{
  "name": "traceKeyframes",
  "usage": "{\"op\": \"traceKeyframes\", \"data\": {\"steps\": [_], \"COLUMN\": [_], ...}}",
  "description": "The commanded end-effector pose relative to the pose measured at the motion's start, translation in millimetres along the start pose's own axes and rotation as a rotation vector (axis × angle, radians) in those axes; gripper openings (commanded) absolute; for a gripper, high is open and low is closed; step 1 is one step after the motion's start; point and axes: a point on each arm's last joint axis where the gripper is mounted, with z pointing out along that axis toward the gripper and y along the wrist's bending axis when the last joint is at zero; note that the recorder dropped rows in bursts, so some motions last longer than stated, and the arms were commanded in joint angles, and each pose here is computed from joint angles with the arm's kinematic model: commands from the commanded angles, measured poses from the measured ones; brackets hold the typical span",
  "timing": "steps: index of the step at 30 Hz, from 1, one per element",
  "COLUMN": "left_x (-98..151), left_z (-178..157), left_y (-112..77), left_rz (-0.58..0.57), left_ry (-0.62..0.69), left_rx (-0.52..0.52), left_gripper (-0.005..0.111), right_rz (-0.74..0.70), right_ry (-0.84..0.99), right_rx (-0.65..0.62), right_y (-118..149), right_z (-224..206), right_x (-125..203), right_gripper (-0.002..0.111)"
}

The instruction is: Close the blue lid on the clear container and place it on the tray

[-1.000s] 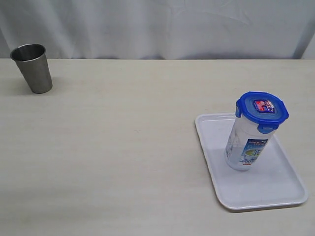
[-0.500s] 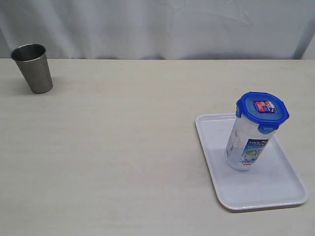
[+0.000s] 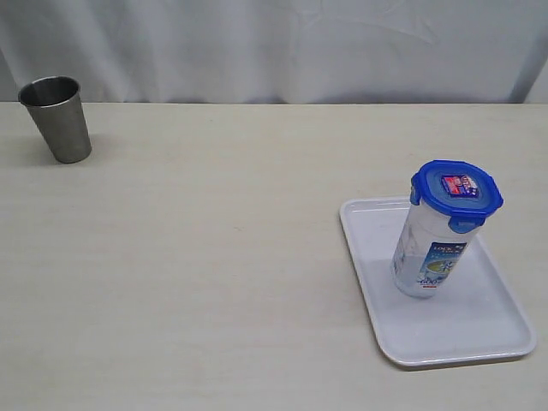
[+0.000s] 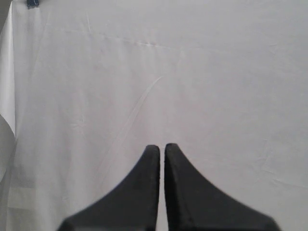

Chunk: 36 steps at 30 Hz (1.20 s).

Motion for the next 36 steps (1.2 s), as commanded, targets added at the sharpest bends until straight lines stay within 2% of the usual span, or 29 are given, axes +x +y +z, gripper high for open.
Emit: {"op": "traceKeyframes", "data": {"steps": [1, 5, 8, 13, 16, 19, 21, 29, 36], "left_x": [-0.6, -0.6, -0.3, -1.0, 14.5, 27.5, 45.2, 83.2, 143.4], "left_z": [-1.3, -1.3, -3.0, -21.1, -44.4, -54.1, -51.4, -47.3, -49.6], "left_y": [-0.1, -0.1, -1.1, -0.7, 1.5, 2.6, 5.5, 11.5, 20.3], "left_rz": [-0.015, -0.014, 0.074, 0.137, 0.168, 0.167, 0.168, 0.174, 0.166], "left_ry": [-0.006, -0.006, 0.0, -0.054, -0.137, -0.179, -0.138, -0.02, 0.158], "left_rx": [0.002, 0.0, 0.011, -0.019, -0.077, -0.074, -0.077, -0.085, -0.096], "left_gripper": [0.0, 0.0, 0.0, 0.0, 0.0, 0.0, 0.0, 0.0, 0.0], "right_rz": [-0.005, -0.005, -0.005, -0.005, -0.005, -0.005, -0.005, -0.007, -0.007], "right_ry": [0.005, 0.005, 0.005, 0.004, 0.004, 0.004, 0.004, 0.005, 0.005], "right_rx": [0.005, 0.005, 0.007, 0.01, 0.01, 0.01, 0.01, 0.01, 0.01], "right_y": [0.0, 0.0, -0.2, -0.5, -0.5, -0.5, -0.5, -0.5, -0.5], "right_z": [-0.6, -0.6, -0.5, -0.5, -0.5, -0.5, -0.5, -0.5, -0.5], "right_x": [1.3, 1.3, 1.3, 1.3, 1.3, 1.3, 1.3, 1.3, 1.3], "right_gripper": [0.004, 0.004, 0.004, 0.004, 0.004, 0.004, 0.004, 0.004, 0.004]}}
